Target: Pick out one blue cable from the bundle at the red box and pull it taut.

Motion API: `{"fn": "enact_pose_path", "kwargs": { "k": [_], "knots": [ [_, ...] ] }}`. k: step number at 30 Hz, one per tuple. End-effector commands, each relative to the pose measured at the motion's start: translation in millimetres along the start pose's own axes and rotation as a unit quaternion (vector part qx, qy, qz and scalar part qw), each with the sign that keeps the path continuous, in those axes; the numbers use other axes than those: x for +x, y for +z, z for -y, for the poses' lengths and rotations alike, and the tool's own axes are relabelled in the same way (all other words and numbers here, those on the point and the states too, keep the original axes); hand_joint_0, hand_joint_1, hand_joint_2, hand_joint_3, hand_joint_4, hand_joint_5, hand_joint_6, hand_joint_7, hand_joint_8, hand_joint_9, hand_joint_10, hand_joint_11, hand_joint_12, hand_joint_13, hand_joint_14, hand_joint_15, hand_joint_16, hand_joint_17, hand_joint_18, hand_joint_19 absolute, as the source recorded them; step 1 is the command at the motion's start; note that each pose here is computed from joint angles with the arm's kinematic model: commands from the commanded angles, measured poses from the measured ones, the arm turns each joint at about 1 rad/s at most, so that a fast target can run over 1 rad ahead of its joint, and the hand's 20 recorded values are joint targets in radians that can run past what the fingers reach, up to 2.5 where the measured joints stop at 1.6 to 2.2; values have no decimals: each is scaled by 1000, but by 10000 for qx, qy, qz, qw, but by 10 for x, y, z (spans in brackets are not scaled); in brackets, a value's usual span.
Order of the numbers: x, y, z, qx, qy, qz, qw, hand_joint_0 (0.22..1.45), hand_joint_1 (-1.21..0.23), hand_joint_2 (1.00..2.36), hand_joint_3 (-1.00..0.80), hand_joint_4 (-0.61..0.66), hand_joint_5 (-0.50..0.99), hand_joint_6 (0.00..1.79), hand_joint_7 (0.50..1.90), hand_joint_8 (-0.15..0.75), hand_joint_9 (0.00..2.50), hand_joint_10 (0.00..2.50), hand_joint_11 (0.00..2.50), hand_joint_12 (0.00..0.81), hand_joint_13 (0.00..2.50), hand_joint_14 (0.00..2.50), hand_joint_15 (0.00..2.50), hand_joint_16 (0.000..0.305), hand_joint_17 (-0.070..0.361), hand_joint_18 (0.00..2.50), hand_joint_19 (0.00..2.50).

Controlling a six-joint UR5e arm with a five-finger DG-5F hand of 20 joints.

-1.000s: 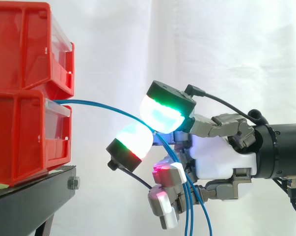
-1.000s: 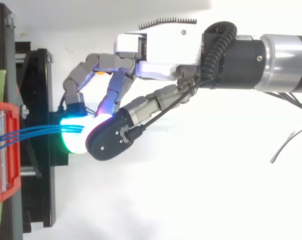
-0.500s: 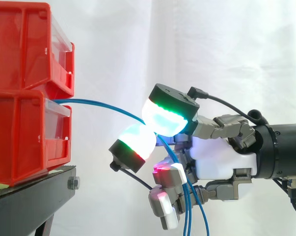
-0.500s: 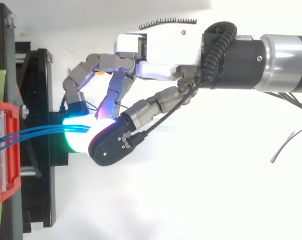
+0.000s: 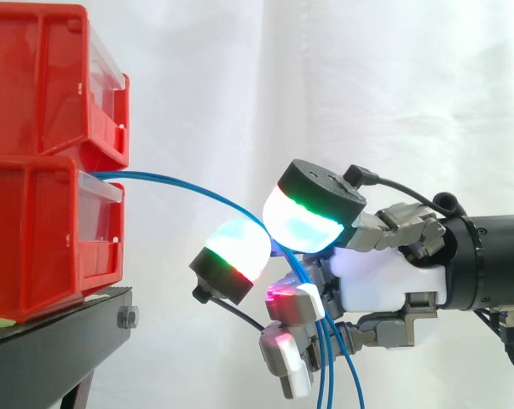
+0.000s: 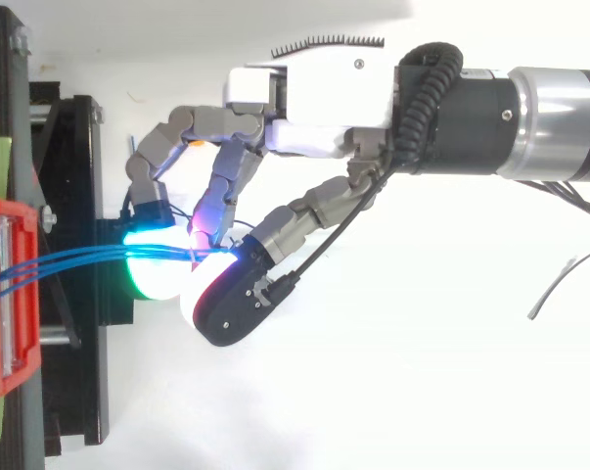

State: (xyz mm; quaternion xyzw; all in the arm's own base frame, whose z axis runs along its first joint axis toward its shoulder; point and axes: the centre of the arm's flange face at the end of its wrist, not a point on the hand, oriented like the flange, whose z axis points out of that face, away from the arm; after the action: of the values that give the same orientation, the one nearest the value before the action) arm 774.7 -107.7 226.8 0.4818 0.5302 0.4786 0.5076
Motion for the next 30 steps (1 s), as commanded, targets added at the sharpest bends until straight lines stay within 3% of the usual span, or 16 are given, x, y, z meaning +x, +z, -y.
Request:
{"fn": "enact_pose_path", "kwargs": {
  "k": [1, 4, 7, 11, 30],
  "knots": [
    [0, 1, -3, -3, 0, 0, 10000, 493, -812, 1000, -500, 12, -126, 944, 886, 223, 1224, 24, 865, 329, 1040, 24, 683, 48, 109, 864, 665],
    [0, -2, 5, 5, 0, 0, 10000, 488, -716, 1000, -500, 14, -125, 941, 879, 228, 1231, 23, 858, 336, 1048, 24, 679, 49, 111, 869, 670],
    [0, 1, -3, -3, 0, 0, 10000, 533, -587, 1000, -500, -11, -122, 933, 976, 229, 1284, 22, 893, 324, 1053, 25, 685, 46, 104, 853, 695],
    [0, 1, -3, -3, 0, 0, 10000, 584, -547, 1000, -500, -39, -114, 943, 997, 225, 1314, 27, 906, 317, 1072, 24, 711, 44, 100, 852, 709],
    [-1, 6, -7, -26, -7, 2, 10000, 645, -809, 1018, -315, 22, -106, 941, 1039, 249, 1322, 26, 911, 319, 1074, 27, 713, 45, 100, 864, 706]
  ]
}}
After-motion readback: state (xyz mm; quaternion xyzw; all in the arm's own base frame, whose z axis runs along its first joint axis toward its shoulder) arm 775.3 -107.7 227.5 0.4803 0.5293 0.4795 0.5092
